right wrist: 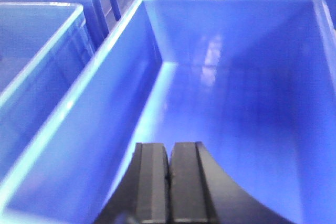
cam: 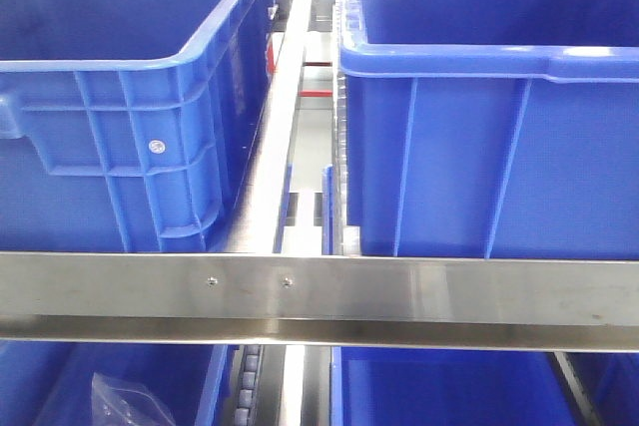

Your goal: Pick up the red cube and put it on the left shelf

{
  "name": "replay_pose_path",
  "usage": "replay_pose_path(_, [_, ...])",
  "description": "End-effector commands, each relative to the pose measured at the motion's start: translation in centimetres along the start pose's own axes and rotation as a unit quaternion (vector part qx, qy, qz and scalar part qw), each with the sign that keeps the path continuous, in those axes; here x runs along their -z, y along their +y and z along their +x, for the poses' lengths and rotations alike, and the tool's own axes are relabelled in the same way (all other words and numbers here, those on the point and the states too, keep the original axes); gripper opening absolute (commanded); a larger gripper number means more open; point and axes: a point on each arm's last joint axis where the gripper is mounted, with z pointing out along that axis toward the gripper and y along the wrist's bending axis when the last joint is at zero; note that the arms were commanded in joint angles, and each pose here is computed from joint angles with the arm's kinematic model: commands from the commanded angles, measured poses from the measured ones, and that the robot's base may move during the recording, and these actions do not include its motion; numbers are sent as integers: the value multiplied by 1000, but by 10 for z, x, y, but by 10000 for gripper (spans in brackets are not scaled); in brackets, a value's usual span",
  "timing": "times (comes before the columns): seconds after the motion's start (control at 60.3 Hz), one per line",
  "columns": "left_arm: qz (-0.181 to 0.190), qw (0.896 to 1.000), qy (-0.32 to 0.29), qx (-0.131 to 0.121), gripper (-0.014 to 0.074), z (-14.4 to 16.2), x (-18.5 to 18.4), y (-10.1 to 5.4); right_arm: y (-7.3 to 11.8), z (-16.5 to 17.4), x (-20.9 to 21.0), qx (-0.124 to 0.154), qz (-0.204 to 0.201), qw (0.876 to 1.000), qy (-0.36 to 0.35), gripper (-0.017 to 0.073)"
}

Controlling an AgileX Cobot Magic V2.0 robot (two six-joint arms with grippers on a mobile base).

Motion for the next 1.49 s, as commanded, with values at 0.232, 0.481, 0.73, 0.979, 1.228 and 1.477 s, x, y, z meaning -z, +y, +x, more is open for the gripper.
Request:
replay_pose_path(0.232, [3, 999, -41, 4, 101, -1, 0, 0, -9, 24, 41, 6, 26, 996, -89, 64])
replay_pose_path(0.481, [3, 999, -41, 4, 101, -1, 0, 0, -11, 38, 46, 6, 28, 996, -87, 64])
replay_pose_path(0.73, [3, 999, -41, 4, 101, -1, 0, 0, -11, 38, 46, 6, 28, 996, -82, 64])
replay_pose_path(0.979, [3, 999, -41, 4, 101, -1, 0, 0, -11, 38, 46, 14, 31, 996, -86, 64])
replay_pose_path(1.228, [3, 999, -41, 4, 101, -1, 0, 0, -16, 57, 66, 18, 57, 992, -110, 64])
replay_pose_path(1.477, [3, 999, -41, 4, 101, -1, 0, 0, -25, 119, 76, 15, 91, 988, -124, 64])
